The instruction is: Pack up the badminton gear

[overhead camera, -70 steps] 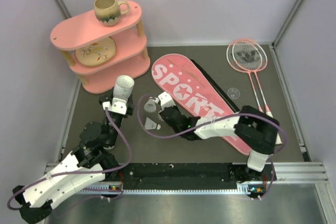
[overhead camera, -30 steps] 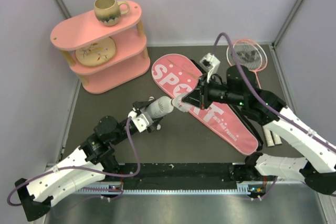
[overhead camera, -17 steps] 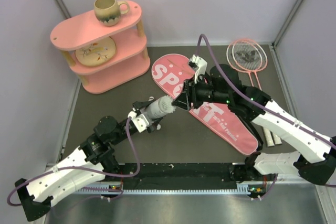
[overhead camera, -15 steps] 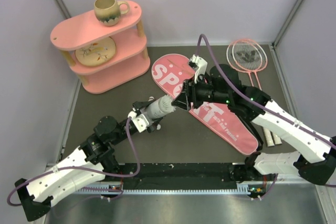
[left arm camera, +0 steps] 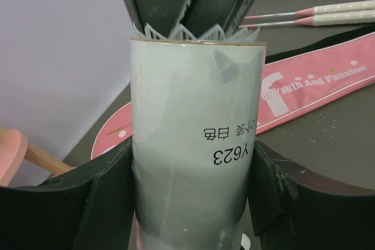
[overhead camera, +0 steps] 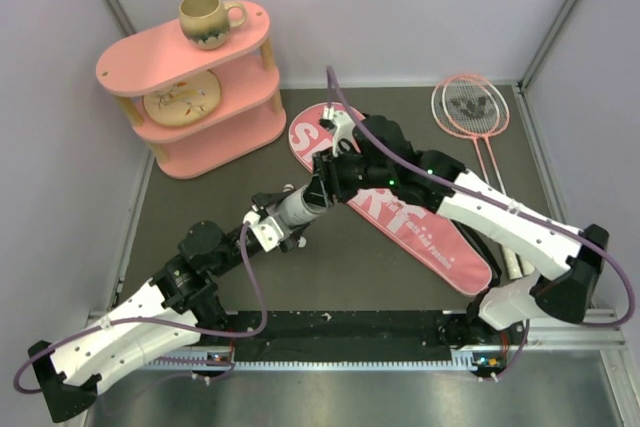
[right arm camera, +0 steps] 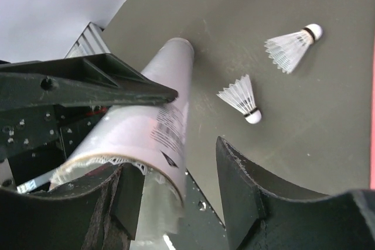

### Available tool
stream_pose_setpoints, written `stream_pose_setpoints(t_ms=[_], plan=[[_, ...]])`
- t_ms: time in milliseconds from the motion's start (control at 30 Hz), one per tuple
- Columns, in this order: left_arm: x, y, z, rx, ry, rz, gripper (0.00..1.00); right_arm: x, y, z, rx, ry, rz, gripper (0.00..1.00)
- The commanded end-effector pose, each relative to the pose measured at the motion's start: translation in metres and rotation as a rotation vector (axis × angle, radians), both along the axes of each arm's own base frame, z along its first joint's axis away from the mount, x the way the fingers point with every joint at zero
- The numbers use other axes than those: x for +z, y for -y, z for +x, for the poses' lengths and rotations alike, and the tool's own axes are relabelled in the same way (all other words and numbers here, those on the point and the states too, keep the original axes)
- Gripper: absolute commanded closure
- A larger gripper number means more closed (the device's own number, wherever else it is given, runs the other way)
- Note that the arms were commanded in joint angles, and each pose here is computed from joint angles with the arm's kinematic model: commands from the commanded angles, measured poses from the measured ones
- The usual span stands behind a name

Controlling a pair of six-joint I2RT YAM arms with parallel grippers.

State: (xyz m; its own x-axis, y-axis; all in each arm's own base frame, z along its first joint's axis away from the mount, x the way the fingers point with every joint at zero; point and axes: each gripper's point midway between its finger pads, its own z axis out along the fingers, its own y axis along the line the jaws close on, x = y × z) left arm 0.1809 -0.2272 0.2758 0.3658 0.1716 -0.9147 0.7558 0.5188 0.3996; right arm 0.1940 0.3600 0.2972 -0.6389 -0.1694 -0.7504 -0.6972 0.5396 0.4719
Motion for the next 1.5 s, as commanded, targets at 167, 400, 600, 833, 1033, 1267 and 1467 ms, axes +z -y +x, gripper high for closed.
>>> stream_pose_setpoints(t_ms=[167,400,600,833,1033,1267,1467], plan=[[0.033,-0.003,-0.003,-0.001,0.047,-0.087,0.76,0.0,-0.045,-0.002,0.018,0.042,-0.017,0.49],[0.038,-0.02,0.012,0.127,0.045,-0.111,0.76,0.042,-0.006,-0.001,-0.08,0.178,0.071,0.44],[0.045,-0.063,0.039,0.407,0.045,-0.164,0.76,0.05,0.045,0.021,-0.336,0.343,0.23,0.28],[0.053,-0.124,0.054,0.734,0.046,-0.23,0.76,-0.019,0.026,0.041,-0.314,0.441,0.189,0.26],[0.061,-0.14,0.049,0.781,0.066,-0.284,0.75,-0.087,-0.011,0.058,-0.242,0.426,0.011,0.27],[0.064,-0.146,0.046,0.789,0.069,-0.303,0.75,-0.144,-0.054,0.077,-0.174,0.559,-0.067,0.33],[0.065,-0.149,0.045,0.792,0.074,-0.313,0.75,-0.177,-0.082,0.092,-0.133,0.599,-0.094,0.36]])
